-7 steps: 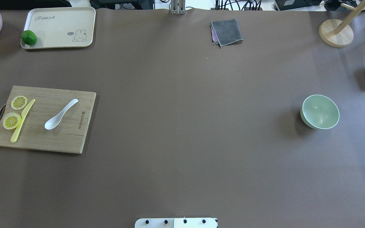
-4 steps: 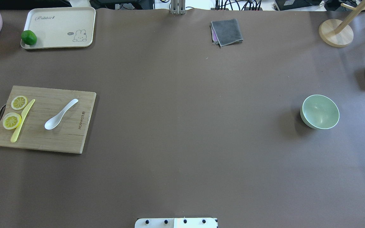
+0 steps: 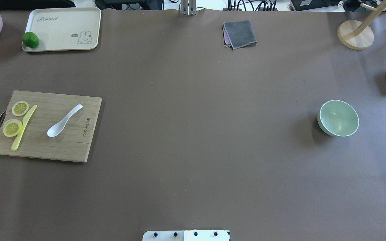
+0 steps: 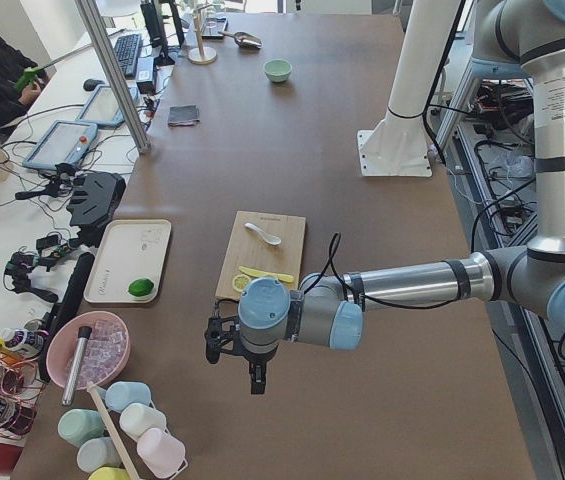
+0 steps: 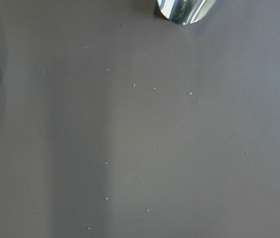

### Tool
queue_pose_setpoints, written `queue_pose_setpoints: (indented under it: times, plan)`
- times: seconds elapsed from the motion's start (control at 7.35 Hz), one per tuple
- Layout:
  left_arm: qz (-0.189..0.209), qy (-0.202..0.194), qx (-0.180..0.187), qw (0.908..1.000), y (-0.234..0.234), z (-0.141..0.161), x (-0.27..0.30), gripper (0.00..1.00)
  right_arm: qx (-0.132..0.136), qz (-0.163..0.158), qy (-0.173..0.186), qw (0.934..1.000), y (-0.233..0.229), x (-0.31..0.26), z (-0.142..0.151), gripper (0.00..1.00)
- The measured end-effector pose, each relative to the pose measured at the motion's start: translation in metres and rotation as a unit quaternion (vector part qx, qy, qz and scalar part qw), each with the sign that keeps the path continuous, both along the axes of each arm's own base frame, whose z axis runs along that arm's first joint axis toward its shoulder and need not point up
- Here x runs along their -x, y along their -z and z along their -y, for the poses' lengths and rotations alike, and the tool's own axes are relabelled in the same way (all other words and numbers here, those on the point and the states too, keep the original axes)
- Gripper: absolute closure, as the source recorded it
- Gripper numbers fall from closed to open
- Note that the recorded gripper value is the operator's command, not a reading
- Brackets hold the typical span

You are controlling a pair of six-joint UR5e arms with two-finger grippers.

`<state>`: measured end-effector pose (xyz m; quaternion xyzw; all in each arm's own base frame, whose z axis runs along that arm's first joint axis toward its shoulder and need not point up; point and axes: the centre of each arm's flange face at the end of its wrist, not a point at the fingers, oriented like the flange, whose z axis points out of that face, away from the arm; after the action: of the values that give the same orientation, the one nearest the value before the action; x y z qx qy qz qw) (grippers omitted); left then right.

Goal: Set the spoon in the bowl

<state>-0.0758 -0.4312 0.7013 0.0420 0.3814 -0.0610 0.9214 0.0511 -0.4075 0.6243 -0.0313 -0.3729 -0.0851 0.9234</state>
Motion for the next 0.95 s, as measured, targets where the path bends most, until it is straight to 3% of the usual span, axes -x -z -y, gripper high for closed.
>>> queue_pose_setpoints:
  times: [0.54, 0.95]
  plan:
    - [-0.005, 0.0, -0.009, 0.9999, 0.007, 0.003, -0.001, 0.02, -0.003, 0.016, 0.014, 0.9998, 0.017, 0.035, 0.022, 0.0]
    - [-0.012, -0.002, -0.009, 0.9999, 0.008, 0.004, -0.002, 0.02, 0.005, 0.045, -0.021, 0.9988, 0.054, 0.073, 0.051, 0.0]
